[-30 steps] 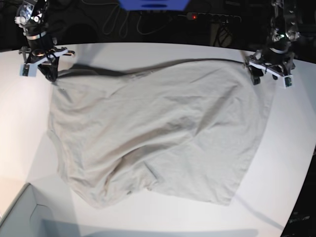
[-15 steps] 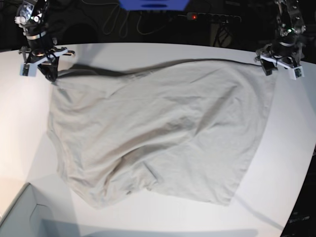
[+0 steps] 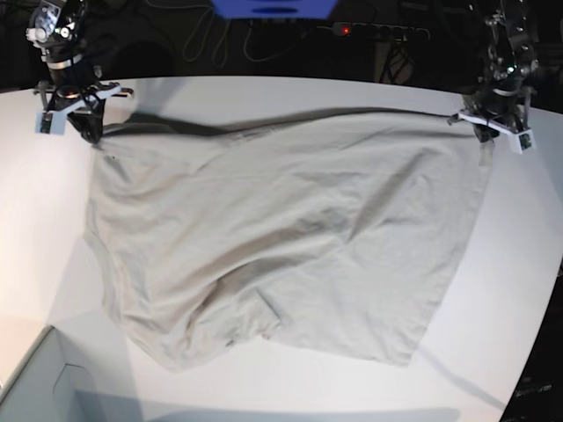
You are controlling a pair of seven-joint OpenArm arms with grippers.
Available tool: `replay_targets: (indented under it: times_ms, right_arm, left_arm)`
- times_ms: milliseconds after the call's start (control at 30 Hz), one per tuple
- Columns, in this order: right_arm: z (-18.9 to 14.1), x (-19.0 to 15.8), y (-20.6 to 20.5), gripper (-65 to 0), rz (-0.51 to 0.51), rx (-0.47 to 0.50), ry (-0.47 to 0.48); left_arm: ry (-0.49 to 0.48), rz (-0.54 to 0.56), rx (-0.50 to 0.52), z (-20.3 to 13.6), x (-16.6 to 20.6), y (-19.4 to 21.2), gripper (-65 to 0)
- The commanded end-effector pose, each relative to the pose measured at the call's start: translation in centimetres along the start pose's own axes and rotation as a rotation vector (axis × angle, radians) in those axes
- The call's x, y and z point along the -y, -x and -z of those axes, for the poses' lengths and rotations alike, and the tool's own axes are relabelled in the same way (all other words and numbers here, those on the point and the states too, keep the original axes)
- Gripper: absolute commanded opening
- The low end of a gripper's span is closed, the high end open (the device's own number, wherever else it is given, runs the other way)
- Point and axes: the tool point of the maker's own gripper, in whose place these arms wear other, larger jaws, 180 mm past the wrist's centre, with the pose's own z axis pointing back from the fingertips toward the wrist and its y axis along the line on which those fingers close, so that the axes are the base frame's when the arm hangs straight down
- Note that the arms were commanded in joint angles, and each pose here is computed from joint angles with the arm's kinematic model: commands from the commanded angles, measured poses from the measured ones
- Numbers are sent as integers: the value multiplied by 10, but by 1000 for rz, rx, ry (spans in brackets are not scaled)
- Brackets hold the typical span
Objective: Layout the t-shirt on the table in an organized manner, then fold the t-shirt properly
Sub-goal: 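Lay the shirt flat with both grippers holding its edge near the arm bases, then regrasp the shirt corner with the right gripper and tug it outward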
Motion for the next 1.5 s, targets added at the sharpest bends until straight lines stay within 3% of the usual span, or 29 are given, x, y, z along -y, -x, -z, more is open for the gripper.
replay_targets:
  times_ms: [0,133,467,700,867,967,1133,1233,1300,1467]
  right_arm:
    - [-5,-3,-8,-650,-10,36,-27]
    - [-14,-27,1,-650,-40,13,-167]
    - [-39,-3,10,-650,-114,-4,-162]
    - [-54,-23,39,-513,-184,-117,-285]
    - [-74,-45,69,-511,-228,-224,-408]
    - [-73,-38,61,-508,-225,-188,-389]
    - [-64,-23,19,-506,-178,-16,-281]
    - [-55,-29,3,-498,-170,39,-277]
    - [-44,-29,-3,-456,-165,57,-274]
    - [-26,-24,11,-296,-166,-38,-257]
  left_arm:
    - [3,8,22,0,-1,-10,-637]
    - [3,5,27,1,0,-12,-637]
    - [6,0,39,3,2,-18,-650]
    - [4,-6,45,7,2,-22,-650]
    - [4,-6,45,7,2,-22,-650]
    - [4,-5,47,7,2,-23,-650]
    - [3,-6,47,7,1,-23,-650]
    - [5,-4,46,7,2,-23,-650]
    - [5,-4,46,7,2,-23,-650]
    - [5,-6,45,7,2,-22,-650]
